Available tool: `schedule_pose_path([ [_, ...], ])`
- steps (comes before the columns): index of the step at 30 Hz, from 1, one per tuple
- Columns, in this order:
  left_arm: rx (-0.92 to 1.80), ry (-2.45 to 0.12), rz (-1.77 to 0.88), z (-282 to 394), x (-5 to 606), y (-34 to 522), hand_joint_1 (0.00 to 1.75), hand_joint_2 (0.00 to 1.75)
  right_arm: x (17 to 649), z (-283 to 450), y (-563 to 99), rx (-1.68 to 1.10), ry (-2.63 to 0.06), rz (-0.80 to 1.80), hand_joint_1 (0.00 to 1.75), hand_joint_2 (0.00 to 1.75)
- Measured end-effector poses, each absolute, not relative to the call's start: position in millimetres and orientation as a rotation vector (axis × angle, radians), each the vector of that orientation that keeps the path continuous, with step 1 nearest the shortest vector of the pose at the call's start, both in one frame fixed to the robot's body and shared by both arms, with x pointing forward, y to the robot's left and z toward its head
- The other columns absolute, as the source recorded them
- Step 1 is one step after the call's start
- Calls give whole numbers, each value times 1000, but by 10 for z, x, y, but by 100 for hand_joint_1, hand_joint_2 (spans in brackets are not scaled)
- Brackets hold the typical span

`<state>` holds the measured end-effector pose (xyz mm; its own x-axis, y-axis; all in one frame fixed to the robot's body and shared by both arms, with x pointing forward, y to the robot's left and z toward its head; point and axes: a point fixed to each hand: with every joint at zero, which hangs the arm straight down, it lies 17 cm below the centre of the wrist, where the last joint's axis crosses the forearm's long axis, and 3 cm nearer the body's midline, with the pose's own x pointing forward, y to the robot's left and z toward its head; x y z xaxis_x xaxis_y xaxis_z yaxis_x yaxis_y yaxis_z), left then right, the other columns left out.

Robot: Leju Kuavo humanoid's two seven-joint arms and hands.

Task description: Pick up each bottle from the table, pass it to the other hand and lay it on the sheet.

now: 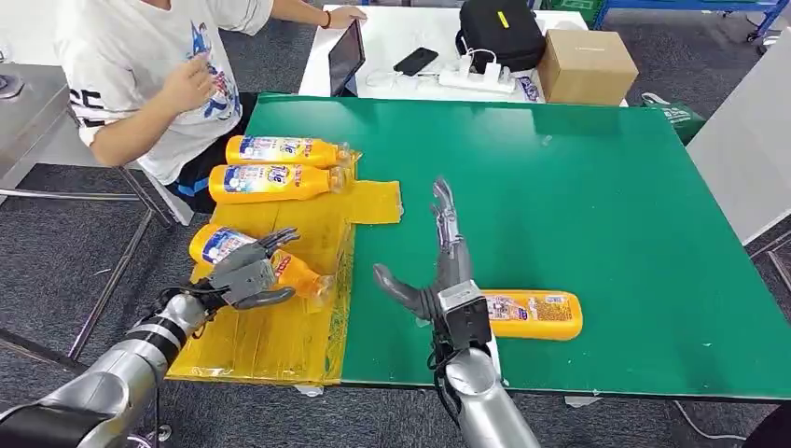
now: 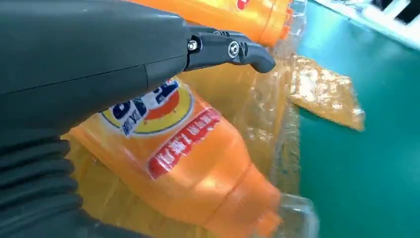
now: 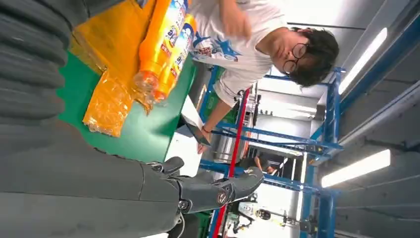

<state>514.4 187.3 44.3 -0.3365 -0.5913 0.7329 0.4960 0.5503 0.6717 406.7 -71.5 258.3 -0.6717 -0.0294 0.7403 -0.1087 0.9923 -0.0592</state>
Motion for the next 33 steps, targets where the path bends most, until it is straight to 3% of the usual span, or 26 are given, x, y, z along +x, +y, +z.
schedule_pose_path([
  [4, 98, -1663, -899, 611, 5208, 1908, 0, 0, 4071, 2558, -694, 92, -2299, 134, 0, 175],
  [5, 100, -1673, -872, 627, 5211, 1892, 0, 175, 4071, 2559, -686, 92, -2298, 134, 0, 175],
  [10, 343, -1830, -613, 1025, 5389, 2203, 0, 175, 4082, 2539, -654, 49, -2291, 170, 0, 175],
  [13, 636, -1962, -340, 1624, 5487, 2664, 0, 175, 4101, 2439, -537, -24, -2257, 294, 0, 175],
  [17, 814, -2038, -67, 2110, 5368, 3088, 0, 175, 4219, 2177, -546, -160, -2163, 491, 0, 175],
  [23, 716, -2063, 159, 2174, 5107, 3364, 0, 175, 4363, 1491, -946, -351, -1923, 785, 0, 175],
  [33, 493, -2001, 132, 1772, 4874, 3069, 0, 175, 4109, 773, -1756, -422, -1660, 955, 0, 175],
])
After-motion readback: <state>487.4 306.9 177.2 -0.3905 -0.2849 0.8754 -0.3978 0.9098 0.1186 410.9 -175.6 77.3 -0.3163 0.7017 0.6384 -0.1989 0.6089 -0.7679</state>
